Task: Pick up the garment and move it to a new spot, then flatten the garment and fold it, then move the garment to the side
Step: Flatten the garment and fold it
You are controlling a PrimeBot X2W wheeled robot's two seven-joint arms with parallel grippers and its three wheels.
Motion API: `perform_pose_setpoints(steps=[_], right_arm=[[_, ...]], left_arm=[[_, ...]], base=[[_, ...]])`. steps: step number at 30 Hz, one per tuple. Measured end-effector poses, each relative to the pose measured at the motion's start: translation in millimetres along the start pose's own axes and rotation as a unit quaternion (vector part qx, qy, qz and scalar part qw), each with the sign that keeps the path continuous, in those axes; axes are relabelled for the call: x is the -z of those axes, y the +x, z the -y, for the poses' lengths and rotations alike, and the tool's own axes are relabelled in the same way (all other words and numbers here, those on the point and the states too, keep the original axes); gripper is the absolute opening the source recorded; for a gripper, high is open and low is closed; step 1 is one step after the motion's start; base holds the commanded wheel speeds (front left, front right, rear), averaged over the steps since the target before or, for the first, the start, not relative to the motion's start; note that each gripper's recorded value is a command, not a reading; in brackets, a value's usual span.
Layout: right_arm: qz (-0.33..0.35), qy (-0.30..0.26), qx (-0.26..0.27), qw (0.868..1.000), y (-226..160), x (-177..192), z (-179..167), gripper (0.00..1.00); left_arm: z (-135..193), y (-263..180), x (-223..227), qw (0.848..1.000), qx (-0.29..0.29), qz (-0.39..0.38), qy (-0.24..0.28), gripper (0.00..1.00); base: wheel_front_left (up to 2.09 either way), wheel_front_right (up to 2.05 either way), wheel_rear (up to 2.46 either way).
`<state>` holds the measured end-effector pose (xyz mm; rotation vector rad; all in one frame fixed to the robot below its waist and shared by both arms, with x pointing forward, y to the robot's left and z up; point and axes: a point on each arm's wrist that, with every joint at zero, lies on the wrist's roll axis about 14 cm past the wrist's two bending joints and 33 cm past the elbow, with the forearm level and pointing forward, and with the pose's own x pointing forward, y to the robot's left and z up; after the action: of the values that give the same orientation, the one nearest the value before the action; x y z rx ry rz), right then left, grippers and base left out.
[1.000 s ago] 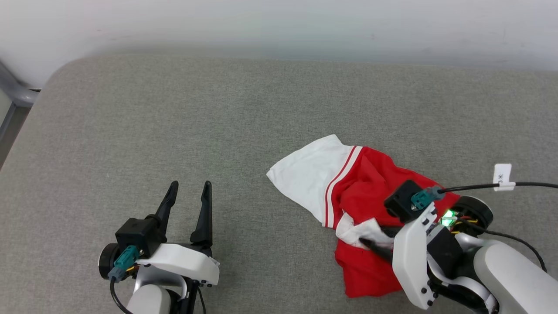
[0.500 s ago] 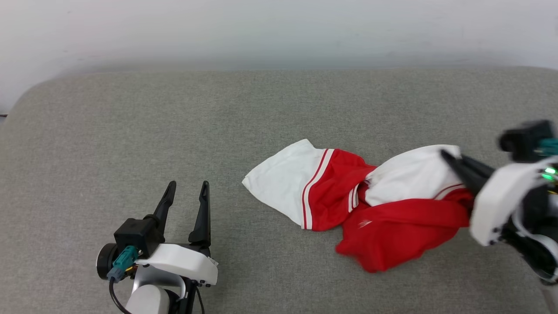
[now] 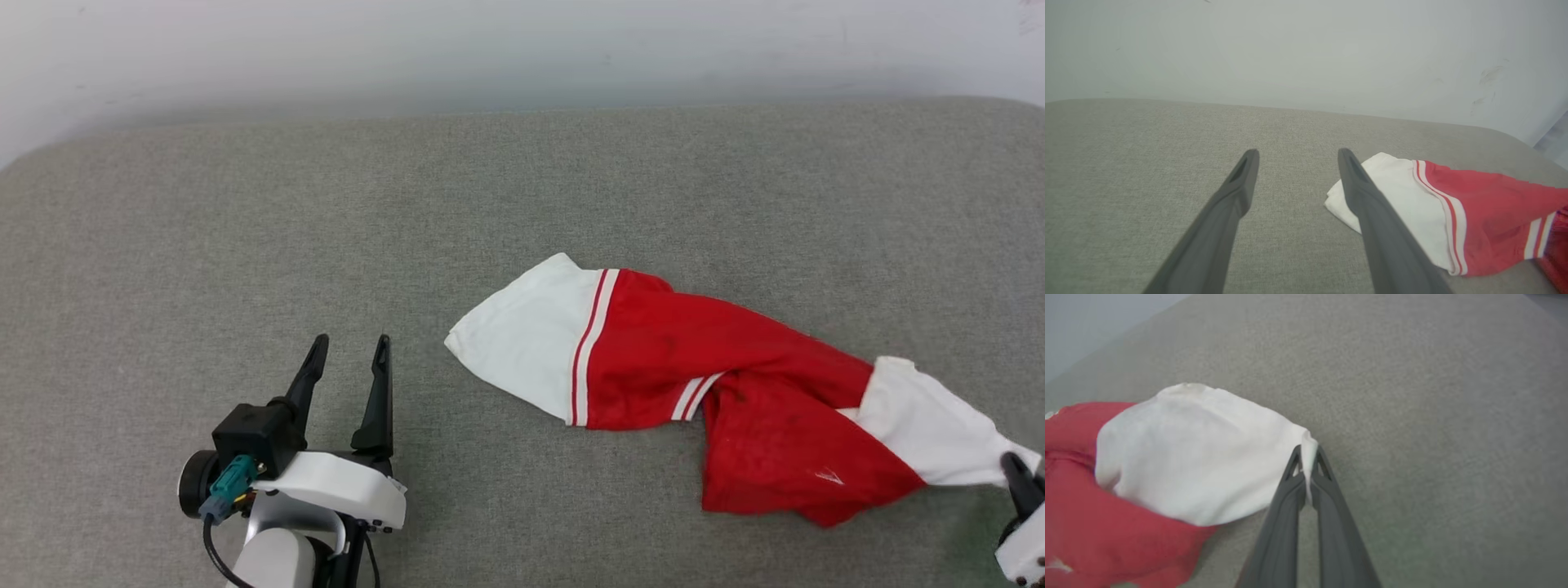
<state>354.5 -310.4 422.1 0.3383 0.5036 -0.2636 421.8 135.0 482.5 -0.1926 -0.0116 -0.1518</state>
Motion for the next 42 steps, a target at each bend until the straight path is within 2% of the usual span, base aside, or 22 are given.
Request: perform_pose_setpoints(steps=[2,3,4,5,12,16,20,26,32,42], right_arm=[[-0.013,0.013,0.029,0.999,-1,19,17,0.00],[-0.020,0.022,0.035,0.999,-1,28,20,0.04],[-0.025,0.029,0.037,0.999,1,39,18,0.96],[-0.023,0.033,0.034,0.999,2,42,15,1.00],[0.092,0.028,0.022,0.995,5,8,1,1.00],[0.173,-0.001,0.010,0.985,-3,-24,-10,1.00],[0.222,-0.034,-0.020,0.974,-12,-44,-34,1.00],[0.243,-0.088,-0.079,0.963,-30,-48,-76,1.00],[0.235,-0.127,-0.139,0.954,-51,-39,-118,1.00],[0.221,-0.134,-0.177,0.950,-79,-27,-143,1.00]], left_arm=[[1,2,0,1.000,0.002,0.000,0.001,1.00],[1,3,1,1.000,0.003,-0.001,0.001,1.00],[1,3,2,1.000,0.005,-0.002,0.002,1.00],[1,3,2,1.000,0.005,-0.003,0.003,1.00],[2,2,1,1.000,0.007,-0.002,0.004,1.00],[2,0,-2,1.000,0.007,0.001,0.005,1.00],[2,-5,-5,1.000,0.006,0.003,0.006,1.00],[2,-12,-8,1.000,0.003,0.006,0.007,1.00],[3,-18,-10,1.000,0.002,0.007,0.008,1.00],[10,-21,-7,1.000,0.018,-0.016,0.019,1.00]], base=[[0.00,0.00,0.00],[0.00,0.00,0.00],[0.00,0.00,0.00],[0.00,0.00,0.00],[0.00,0.00,0.00],[0.00,0.00,0.00],[0.00,0.00,0.00],[0.00,0.00,0.00],[0.00,0.00,0.00],[0.00,0.00,0.00]])
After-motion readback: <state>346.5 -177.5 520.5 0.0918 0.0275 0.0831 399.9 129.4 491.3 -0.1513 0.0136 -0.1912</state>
